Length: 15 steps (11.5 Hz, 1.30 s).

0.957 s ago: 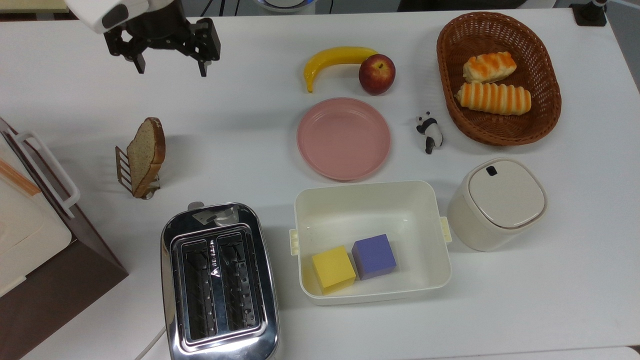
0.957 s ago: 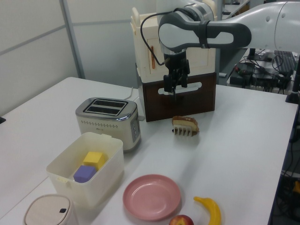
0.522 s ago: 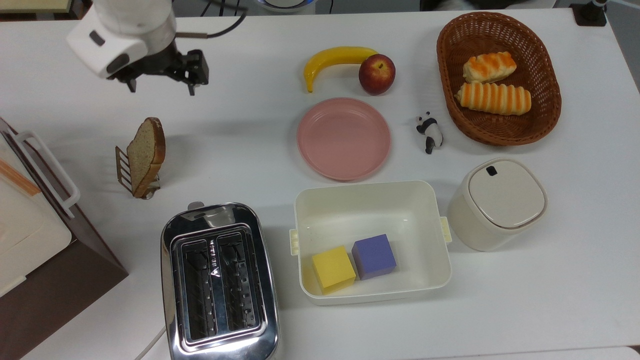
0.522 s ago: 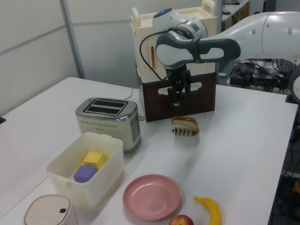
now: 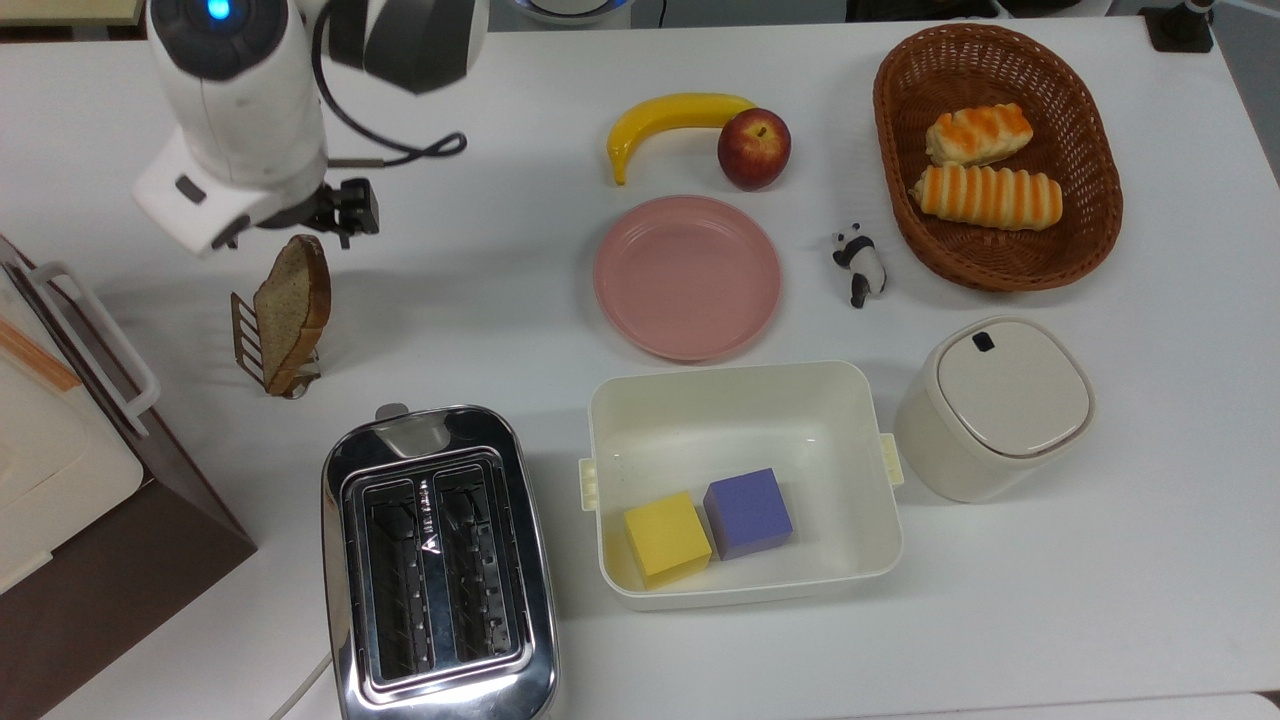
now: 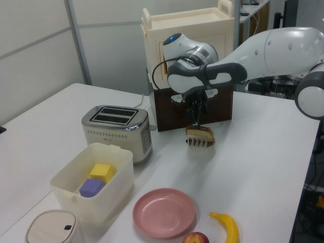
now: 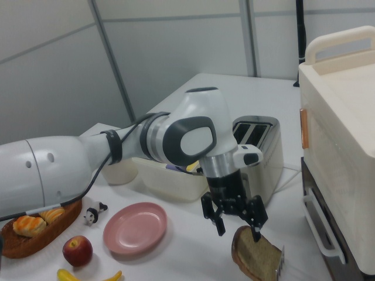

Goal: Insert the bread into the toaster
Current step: 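Move the gripper down to the bread slice in the metal rack and grasp it, then lift the bread slice out of the rack and carry it over the toaster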

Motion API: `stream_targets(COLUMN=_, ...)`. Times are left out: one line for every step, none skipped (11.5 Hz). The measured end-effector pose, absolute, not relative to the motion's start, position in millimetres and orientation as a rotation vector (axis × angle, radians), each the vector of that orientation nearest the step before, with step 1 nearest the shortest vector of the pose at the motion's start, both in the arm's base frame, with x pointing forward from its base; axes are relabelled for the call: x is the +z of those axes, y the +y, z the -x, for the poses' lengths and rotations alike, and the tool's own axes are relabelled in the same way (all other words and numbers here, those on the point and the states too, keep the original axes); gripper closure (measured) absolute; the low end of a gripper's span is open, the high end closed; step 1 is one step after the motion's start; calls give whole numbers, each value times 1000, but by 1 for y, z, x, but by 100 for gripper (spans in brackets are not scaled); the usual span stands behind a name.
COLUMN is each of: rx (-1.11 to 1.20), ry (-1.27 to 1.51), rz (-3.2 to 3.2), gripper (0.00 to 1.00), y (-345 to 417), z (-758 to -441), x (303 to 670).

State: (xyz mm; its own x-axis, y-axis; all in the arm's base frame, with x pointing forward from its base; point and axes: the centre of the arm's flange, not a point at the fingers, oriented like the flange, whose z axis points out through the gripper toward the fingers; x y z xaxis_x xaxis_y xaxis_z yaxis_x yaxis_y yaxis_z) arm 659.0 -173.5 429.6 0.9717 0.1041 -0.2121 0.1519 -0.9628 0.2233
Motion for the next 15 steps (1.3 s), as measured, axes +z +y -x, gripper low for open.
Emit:
stream_targets(rx=-303, ry=211, rz=-2880, gripper=0, y=-175, z=-661, x=421)
stream_targets(rx=-312, ry=221, rz=-2880, gripper=0, y=-175, z=-661, x=417)
stream_targets(rx=-318, ry=229, rz=-2880, gripper=0, y=-175, z=-662, x=414)
stream_targets(rx=-309, ry=238, rz=-2879, gripper=2, y=-174, z=-664, x=412)
stream_targets(rx=-296, ry=247, rz=-2878, gripper=5, y=-172, z=-666, x=409)
stream_targets(rx=-295, ry=251, rz=-2878, gripper=21, y=-172, z=-667, x=405)
stream_targets(rx=-298, ry=253, rz=-2878, gripper=39, y=-172, z=-668, x=403)
stream_targets(rx=-298, ry=254, rz=-2877, gripper=56, y=-172, z=-668, x=403)
stream_targets(rx=-298, ry=255, rz=-2877, gripper=70, y=-172, z=-668, x=403)
stream_targets(rx=-297, ry=254, rz=-2877, gripper=85, y=-172, z=-668, x=403)
stream_targets(rx=-295, ry=253, rz=-2877, gripper=87, y=-172, z=-668, x=404)
stream_targets(rx=-288, ry=251, rz=-2876, gripper=87, y=-173, z=-668, x=407)
stream_targets(rx=-274, ry=248, rz=-2875, gripper=87, y=-174, z=-668, x=413)
stream_targets(rx=-254, ry=244, rz=-2873, gripper=87, y=-174, z=-668, x=421)
stream_targets(rx=-230, ry=241, rz=-2872, gripper=87, y=-174, z=-667, x=432)
